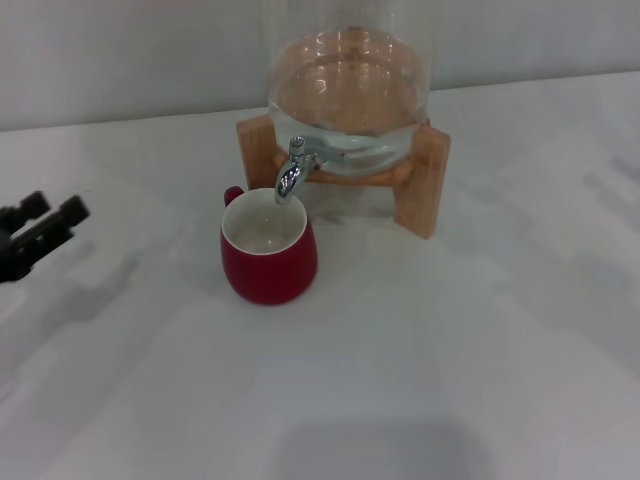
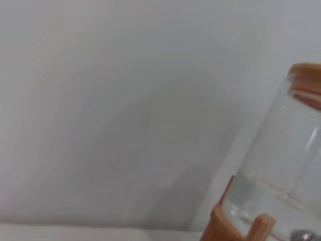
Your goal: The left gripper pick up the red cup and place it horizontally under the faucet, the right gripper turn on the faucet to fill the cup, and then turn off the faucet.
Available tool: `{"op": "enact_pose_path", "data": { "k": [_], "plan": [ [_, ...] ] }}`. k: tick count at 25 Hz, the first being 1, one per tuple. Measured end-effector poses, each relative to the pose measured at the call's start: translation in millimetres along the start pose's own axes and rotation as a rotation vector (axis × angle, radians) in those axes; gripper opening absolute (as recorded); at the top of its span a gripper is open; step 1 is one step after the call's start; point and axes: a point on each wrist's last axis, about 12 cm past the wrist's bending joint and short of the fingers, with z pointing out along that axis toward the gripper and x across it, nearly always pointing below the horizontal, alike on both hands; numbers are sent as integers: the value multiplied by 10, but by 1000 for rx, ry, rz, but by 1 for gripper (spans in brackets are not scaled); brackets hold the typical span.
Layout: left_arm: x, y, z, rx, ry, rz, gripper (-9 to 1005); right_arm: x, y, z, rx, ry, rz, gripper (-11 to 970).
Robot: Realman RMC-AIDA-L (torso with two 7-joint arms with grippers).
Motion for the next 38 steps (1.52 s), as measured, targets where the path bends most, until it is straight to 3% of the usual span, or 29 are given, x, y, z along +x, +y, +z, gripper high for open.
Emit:
{"op": "enact_pose_path", "data": {
  "k": [8, 15, 21, 29, 35, 38],
  "plan": [
    [5, -15, -383, -24, -107, -3, 755, -4, 57, 8, -30, 31, -16, 658],
    [-24, -18, -631, -58, -220, -20, 757, 83, 292, 193, -149, 203, -55, 658],
    [-34, -12, -667, -66, -235, -24, 757, 168, 503, 403, -163, 341, -90, 657],
    [-90, 4, -634, -69, -255, -18, 757, 230, 963, 721, -152, 457, -202, 658],
    [-157, 12, -643, -74, -268, -6, 756, 483, 1215, 1018, -177, 504, -231, 657],
    [-167, 9, -626, -67, -266, -12, 756, 627, 1257, 1168, -189, 517, -219, 657]
  ]
}}
